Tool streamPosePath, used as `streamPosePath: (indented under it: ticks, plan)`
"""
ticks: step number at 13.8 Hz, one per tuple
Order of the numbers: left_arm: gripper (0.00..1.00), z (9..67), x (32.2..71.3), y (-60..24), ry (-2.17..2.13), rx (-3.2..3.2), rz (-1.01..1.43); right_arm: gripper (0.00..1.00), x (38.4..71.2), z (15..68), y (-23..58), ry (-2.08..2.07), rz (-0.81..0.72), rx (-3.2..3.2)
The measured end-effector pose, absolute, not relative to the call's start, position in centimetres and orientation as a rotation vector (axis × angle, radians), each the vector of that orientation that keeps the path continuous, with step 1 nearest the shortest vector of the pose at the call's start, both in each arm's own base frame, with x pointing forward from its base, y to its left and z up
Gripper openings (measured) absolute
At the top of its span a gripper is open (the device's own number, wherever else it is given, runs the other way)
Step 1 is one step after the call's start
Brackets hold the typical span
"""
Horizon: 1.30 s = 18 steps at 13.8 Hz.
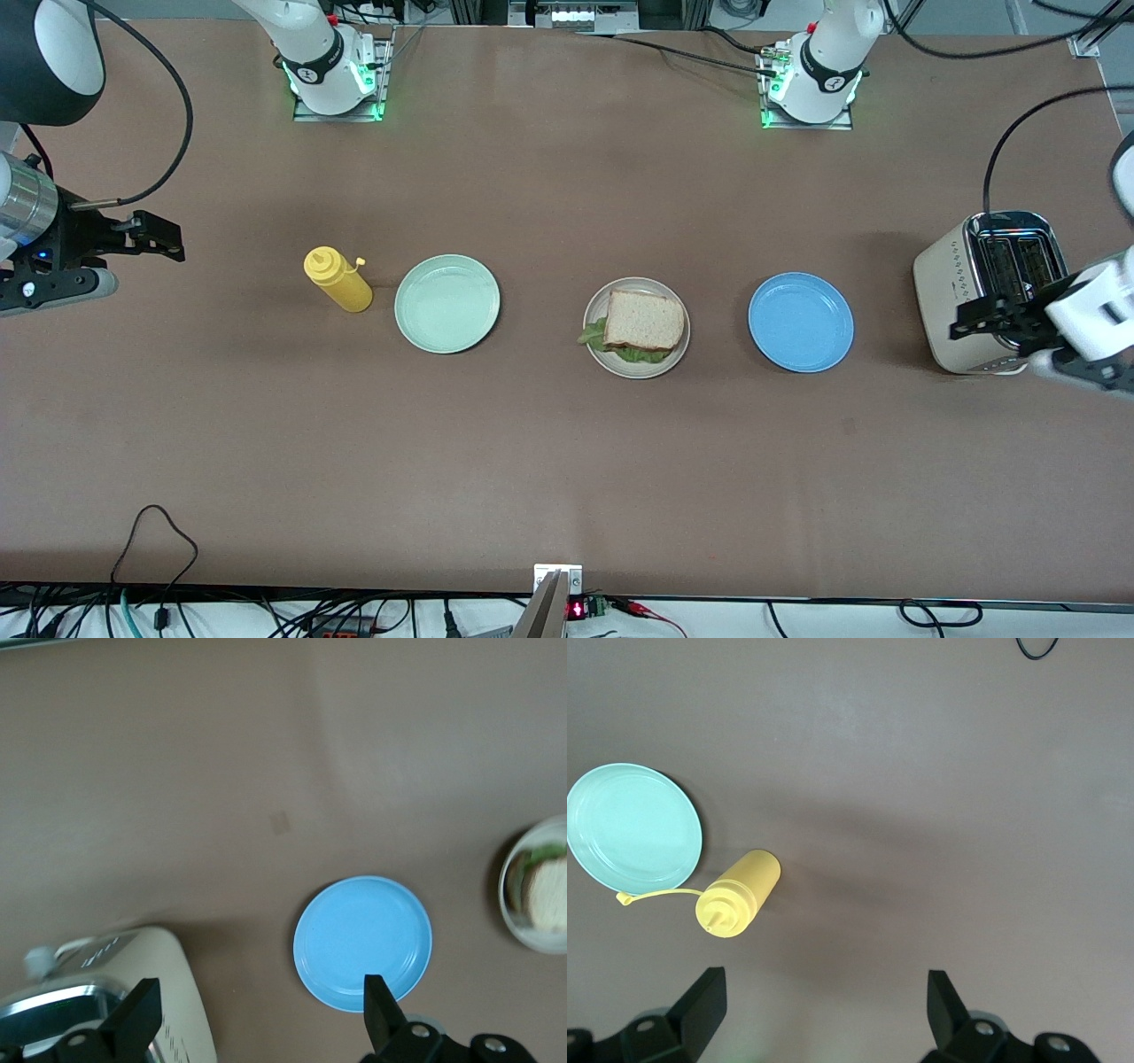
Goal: Make sandwich in beige plate with both arms
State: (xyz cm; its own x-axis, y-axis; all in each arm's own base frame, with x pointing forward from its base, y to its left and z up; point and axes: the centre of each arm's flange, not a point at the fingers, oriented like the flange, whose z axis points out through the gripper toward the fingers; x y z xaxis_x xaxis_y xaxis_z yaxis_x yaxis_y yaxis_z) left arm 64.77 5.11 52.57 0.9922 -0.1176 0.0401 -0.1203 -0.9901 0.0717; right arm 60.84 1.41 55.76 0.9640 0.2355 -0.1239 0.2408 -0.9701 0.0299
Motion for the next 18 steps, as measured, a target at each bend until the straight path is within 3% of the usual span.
streamPosePath:
  ticks: [5, 18]
  plan:
    - [1.00, 59.9, 59.1, 4.8, 0.028, 3.093, 0.003, 1.00, 60.8, 55.8, 1.4, 0.371, -0.185, 3.069]
    - [1.00, 59.4, 53.1, 2.2, 0.080, 3.122, -0.059, 1.00, 60.8, 55.8, 1.4, 0.371, -0.186, 3.069]
